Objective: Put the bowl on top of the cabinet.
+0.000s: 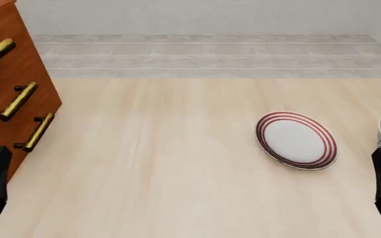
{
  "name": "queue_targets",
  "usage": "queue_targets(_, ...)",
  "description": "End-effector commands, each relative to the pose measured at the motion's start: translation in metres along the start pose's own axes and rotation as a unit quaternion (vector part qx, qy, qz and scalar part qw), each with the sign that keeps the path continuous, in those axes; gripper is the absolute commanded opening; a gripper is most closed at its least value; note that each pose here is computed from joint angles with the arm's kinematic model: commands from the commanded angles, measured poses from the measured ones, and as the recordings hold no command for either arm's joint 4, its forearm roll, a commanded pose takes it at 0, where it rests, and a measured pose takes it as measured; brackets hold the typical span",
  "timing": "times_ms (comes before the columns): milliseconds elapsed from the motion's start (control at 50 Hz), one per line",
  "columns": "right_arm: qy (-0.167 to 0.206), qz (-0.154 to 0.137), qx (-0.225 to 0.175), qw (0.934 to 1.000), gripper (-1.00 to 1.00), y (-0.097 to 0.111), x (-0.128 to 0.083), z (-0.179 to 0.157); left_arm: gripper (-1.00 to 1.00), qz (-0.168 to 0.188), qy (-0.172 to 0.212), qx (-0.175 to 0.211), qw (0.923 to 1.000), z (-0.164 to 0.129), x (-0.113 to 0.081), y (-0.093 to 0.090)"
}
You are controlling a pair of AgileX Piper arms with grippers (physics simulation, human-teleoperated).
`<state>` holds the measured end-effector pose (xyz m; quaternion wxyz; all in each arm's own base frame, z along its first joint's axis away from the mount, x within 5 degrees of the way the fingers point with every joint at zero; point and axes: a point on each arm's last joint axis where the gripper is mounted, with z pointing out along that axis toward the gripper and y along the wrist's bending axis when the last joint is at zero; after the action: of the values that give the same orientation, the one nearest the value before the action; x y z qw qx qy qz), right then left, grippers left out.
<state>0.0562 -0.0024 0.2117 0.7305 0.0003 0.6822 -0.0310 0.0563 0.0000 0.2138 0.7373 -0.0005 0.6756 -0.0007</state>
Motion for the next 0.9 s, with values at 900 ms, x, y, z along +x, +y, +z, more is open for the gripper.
queue_targets(900,0.002,-0.022,-0.016,0.9996,1.0,-0.002,-0.089,0.005,1.0,-0.007,0.0,0.009,0.9999,0.0,-0.001,-0.001)
